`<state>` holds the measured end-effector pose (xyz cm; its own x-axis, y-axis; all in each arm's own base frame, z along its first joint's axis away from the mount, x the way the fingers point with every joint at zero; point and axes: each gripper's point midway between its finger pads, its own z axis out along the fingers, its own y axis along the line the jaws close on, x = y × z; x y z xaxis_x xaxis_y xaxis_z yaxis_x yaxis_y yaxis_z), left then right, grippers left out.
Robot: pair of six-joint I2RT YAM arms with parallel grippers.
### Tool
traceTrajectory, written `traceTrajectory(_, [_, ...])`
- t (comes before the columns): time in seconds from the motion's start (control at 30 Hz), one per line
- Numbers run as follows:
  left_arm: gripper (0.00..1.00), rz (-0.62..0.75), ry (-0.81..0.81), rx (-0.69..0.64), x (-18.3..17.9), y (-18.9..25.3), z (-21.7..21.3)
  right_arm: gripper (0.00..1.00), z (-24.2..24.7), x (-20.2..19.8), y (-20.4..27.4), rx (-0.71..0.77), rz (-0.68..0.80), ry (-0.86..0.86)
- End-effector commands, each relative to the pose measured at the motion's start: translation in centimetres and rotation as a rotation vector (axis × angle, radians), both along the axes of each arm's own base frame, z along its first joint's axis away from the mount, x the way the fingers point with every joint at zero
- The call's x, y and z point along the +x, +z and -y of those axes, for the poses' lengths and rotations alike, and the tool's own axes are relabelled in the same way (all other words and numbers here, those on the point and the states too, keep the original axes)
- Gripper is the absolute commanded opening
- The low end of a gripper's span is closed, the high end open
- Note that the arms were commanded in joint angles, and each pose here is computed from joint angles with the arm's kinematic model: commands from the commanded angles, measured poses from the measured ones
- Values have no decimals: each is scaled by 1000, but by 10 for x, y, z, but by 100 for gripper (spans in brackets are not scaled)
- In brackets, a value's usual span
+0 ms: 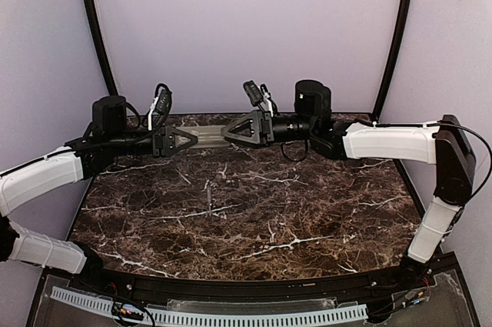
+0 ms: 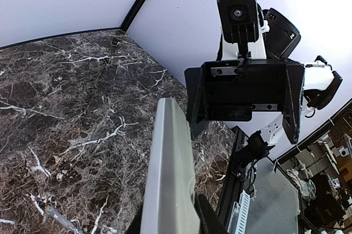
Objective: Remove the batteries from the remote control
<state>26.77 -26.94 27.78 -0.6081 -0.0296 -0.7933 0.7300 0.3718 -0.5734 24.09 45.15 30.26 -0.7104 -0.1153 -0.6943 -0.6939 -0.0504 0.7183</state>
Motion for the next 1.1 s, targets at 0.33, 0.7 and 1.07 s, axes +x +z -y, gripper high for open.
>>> traceTrajectory(0.33, [0,120,-122,-44,-20,38,20,85,-12,-33,17,42,26,109])
traceTrajectory(0.7, [0,97,-92,-9,-13,30,19,86,-9,-35,23,54,36,111])
traceTrajectory(1.07, [0,70,-61,27,-4,20,19,86,-6,-36,34,72,56,104])
